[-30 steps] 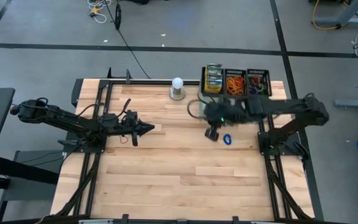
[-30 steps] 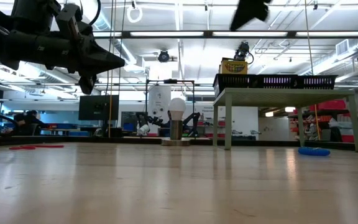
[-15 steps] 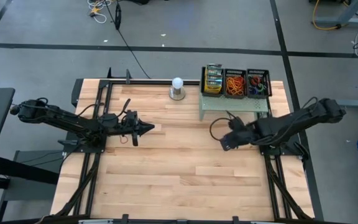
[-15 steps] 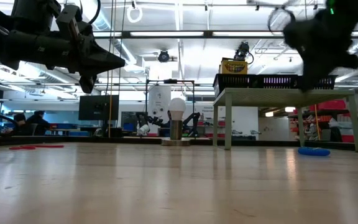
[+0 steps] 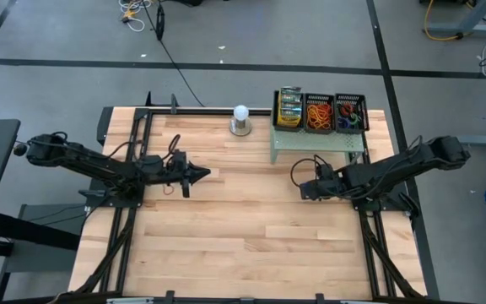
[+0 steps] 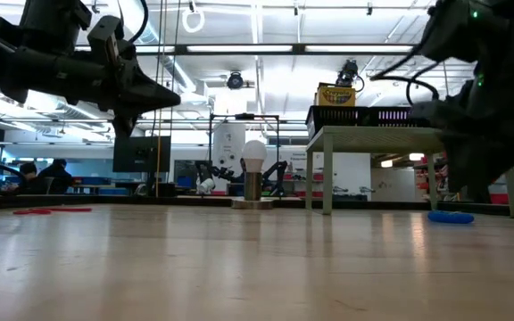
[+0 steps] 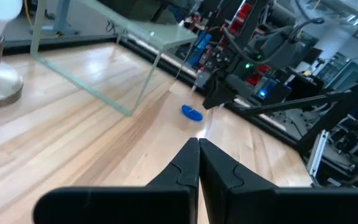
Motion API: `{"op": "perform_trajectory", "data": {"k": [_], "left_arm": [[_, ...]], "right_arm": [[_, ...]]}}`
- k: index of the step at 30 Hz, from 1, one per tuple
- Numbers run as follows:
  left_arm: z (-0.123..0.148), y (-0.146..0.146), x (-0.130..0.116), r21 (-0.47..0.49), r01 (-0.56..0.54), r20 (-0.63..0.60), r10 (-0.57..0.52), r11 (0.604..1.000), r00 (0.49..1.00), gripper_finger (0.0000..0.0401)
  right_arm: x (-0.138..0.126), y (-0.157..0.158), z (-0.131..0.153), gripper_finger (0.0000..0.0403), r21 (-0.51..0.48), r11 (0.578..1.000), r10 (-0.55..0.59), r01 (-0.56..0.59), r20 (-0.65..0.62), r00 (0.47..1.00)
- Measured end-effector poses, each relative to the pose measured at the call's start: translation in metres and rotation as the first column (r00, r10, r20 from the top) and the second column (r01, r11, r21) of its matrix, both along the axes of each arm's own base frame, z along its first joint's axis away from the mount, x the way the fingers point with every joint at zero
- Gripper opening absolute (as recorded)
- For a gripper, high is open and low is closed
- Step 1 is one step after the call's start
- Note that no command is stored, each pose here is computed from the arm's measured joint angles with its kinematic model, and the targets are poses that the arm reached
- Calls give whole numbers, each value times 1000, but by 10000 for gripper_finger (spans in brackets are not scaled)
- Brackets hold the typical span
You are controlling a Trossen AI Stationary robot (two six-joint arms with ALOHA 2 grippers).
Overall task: Pick & Place Office Desk Supplies
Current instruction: Put the blue spring keychain into the right basket on the shelf
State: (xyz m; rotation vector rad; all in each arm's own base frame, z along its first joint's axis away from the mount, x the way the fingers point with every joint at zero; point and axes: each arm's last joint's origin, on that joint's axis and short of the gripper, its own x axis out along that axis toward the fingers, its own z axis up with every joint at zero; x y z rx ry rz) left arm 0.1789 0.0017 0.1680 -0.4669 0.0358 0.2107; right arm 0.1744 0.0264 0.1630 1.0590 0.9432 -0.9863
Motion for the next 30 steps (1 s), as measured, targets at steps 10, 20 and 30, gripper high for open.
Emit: {"op": "perform_trajectory", "data": {"k": [10,20,30], "left_arm": [[-6,0,3,-4,-2,-27,2,1000,1000,8],[-10,0,5,0,-15,-47,16,1000,999,9],[-9,0,6,-51,-30,-24,29,998,999,10]], "right_arm": [[-11,-9,-34,118,-7,999,-34,35,55,998],[-15,-18,-38,48,-37,999,-31,32,19,999],[13,2,40,21,-80,987,135,-136,-19,991]]}}
